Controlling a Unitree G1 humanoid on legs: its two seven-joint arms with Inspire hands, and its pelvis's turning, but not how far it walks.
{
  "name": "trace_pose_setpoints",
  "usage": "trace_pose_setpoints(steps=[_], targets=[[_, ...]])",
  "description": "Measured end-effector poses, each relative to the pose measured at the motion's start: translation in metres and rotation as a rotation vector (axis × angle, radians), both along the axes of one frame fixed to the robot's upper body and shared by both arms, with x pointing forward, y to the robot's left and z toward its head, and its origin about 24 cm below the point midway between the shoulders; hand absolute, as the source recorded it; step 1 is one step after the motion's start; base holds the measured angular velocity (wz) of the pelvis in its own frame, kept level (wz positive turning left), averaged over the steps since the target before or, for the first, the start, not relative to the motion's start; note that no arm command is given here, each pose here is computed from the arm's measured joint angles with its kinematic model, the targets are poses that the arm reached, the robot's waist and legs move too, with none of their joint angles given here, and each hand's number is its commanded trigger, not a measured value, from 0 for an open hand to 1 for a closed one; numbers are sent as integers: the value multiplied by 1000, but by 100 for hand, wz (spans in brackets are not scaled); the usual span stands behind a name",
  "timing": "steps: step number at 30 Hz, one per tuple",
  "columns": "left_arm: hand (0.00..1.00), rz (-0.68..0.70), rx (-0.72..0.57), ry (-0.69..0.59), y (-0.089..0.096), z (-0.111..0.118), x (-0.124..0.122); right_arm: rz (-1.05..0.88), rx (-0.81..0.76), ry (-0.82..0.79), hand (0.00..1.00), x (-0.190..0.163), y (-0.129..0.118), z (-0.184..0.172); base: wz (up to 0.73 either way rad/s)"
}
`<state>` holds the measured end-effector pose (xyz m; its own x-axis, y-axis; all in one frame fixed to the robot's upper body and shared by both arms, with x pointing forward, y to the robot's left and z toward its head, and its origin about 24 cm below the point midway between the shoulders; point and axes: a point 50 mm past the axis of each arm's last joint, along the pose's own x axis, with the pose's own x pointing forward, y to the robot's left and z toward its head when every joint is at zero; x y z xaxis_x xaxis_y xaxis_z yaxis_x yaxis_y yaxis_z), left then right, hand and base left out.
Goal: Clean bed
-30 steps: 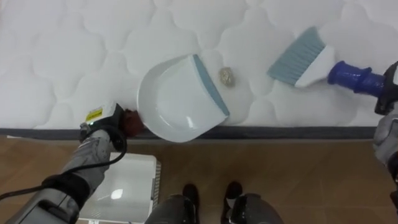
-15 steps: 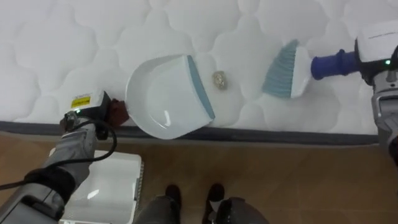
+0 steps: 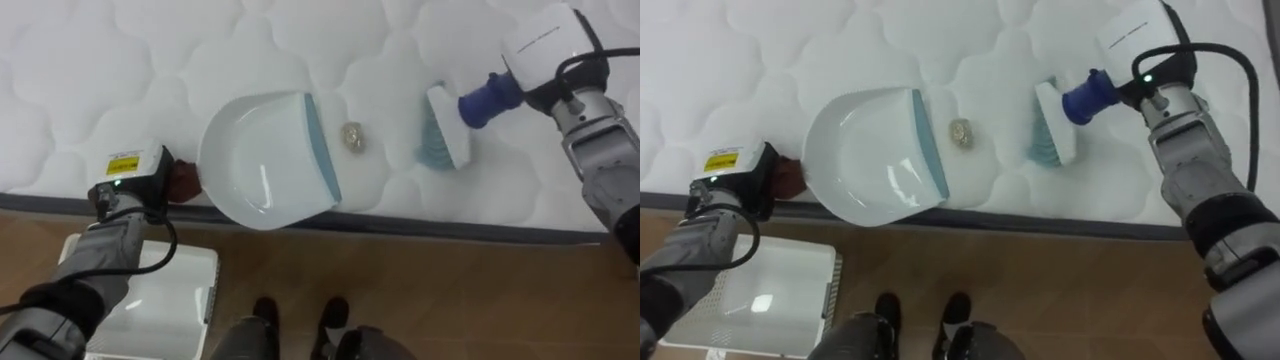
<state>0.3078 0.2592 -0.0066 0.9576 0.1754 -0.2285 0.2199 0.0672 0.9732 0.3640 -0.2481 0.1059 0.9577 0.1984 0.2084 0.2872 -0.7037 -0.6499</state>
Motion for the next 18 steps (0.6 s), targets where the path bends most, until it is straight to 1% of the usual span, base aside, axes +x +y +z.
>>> trace_pose_setpoints(steps=[8, 11, 15, 18], targets=[[100, -15, 16, -5, 0, -1, -2, 92, 24, -41, 100, 1, 17, 6, 0], [100, -8, 20, 3, 2, -6, -7, 114, 44, -30, 100, 2, 27, 0, -2], [100, -27, 50, 5, 1, -6, -7, 145, 80, -19, 100, 3, 43, -6, 0], [100, -39, 56, 3, -1, -6, -6, 161, 92, -8, 100, 3, 47, -8, 1]])
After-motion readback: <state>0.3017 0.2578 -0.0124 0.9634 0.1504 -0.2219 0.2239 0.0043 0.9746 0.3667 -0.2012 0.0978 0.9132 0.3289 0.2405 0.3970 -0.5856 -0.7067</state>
